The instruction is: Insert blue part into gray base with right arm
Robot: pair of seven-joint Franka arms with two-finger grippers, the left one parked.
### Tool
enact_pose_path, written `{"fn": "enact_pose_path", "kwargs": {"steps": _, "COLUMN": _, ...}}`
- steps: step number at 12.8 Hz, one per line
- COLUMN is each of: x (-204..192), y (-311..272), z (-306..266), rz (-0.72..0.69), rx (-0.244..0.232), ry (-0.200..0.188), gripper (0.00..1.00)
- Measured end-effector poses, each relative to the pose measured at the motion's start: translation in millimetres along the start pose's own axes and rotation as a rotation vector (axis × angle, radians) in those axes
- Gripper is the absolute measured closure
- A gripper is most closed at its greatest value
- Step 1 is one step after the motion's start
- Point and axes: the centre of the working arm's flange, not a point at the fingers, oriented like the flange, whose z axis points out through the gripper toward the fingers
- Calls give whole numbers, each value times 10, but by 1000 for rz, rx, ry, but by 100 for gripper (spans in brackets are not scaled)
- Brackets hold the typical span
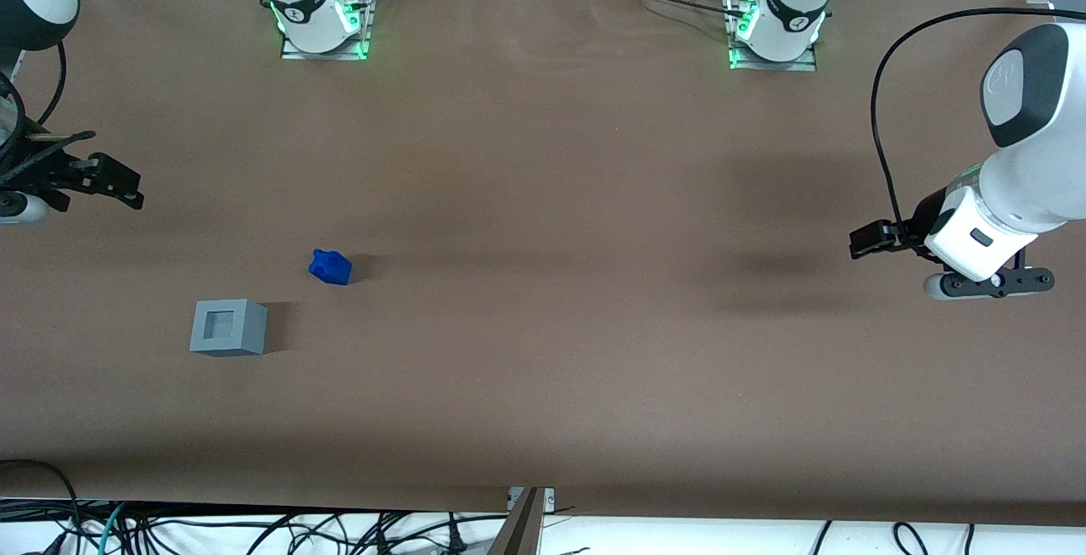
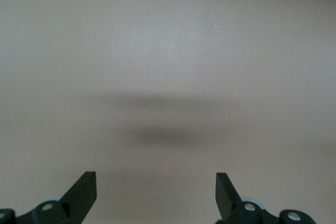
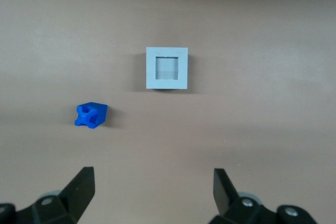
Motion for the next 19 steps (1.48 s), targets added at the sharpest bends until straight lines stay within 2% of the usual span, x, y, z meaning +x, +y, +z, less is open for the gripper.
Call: {"fn": "enact_pose_path", "kwargs": {"steps": 19, "x": 9, "y": -35, "z": -9, "rz": -10, "rx": 1, "ry": 2, "gripper": 0}}
